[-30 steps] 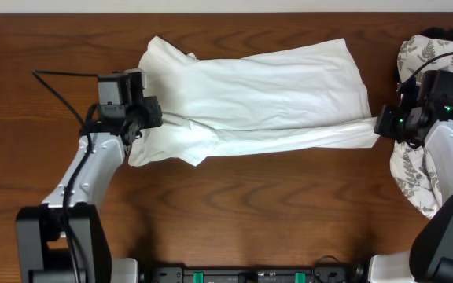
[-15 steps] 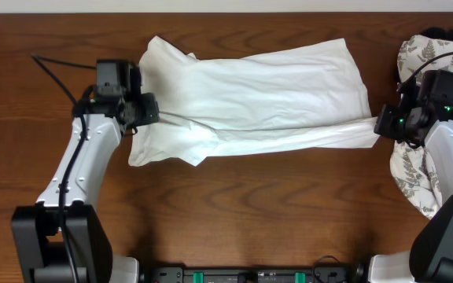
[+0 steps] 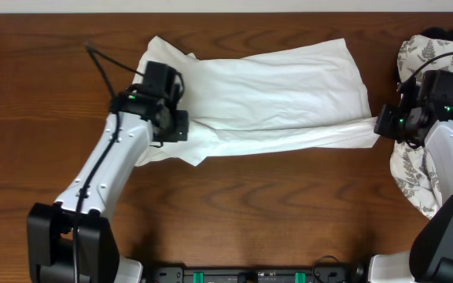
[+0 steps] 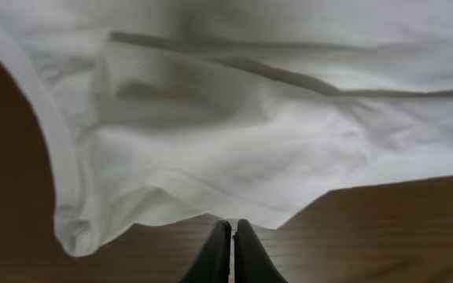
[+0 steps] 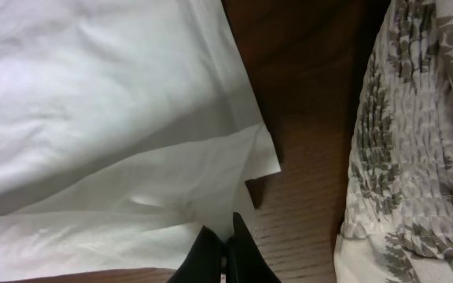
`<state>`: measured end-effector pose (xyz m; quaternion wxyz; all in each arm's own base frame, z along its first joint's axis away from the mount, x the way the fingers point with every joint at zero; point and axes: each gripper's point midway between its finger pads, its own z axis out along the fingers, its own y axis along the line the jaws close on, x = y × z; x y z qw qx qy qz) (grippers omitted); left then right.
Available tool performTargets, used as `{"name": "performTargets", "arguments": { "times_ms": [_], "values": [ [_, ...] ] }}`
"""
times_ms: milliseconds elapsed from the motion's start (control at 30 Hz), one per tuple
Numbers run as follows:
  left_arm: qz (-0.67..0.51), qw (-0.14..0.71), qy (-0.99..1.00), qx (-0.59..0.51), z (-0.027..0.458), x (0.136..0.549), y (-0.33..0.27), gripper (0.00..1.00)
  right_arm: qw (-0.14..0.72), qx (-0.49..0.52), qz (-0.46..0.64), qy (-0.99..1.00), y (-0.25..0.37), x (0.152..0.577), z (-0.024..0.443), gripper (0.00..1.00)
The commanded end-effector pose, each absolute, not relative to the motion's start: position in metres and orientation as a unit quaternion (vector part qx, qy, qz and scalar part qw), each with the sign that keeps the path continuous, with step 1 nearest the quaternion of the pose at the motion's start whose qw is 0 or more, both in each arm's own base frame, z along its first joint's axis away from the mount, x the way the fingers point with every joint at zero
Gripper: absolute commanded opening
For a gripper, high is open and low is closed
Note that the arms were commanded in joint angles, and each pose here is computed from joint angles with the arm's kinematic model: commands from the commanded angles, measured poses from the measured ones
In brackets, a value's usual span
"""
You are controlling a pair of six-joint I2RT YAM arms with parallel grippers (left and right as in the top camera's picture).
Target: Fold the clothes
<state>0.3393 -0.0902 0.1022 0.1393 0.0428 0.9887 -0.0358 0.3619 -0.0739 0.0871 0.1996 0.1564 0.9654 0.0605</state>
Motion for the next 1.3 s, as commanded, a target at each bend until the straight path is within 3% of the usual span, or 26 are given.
{"name": "performTargets", "arguments": {
  "times_ms": [0, 100, 233, 300, 500, 933, 1267],
  "values": [
    [-0.001, 0.135, 0.988, 0.069, 0.090, 0.335, -0.090, 0.07, 0.198, 0.164, 0.062, 0.964, -0.075, 0.362, 0.084, 0.01],
    [0.025, 0.144, 0.985, 0.091, 0.082, 0.336, -0.089, 0.13, 0.200, 0.164, 0.062, 0.964, -0.075, 0.362, 0.085, 0.01],
    [0.025, 0.152, 0.981, 0.119, 0.071, 0.334, -0.098, 0.15, 0.203, 0.164, 0.062, 0.963, -0.075, 0.364, 0.085, 0.01],
    [0.024, 0.154, 0.978, 0.137, 0.066, 0.333, -0.103, 0.23, 0.205, 0.164, 0.062, 0.963, -0.076, 0.365, 0.086, 0.01],
    [0.026, 0.150, 0.968, 0.201, 0.048, 0.318, -0.119, 0.33, 0.203, 0.164, 0.062, 0.963, -0.075, 0.364, 0.085, 0.02],
    [0.027, 0.152, 0.944, 0.292, 0.034, 0.302, -0.144, 0.36, 0.203, 0.164, 0.062, 0.963, -0.075, 0.364, 0.085, 0.01],
    [0.052, 0.176, 0.936, 0.299, 0.021, 0.307, -0.141, 0.45, 0.204, 0.164, 0.062, 0.963, -0.075, 0.365, 0.086, 0.01]
  ]
}}
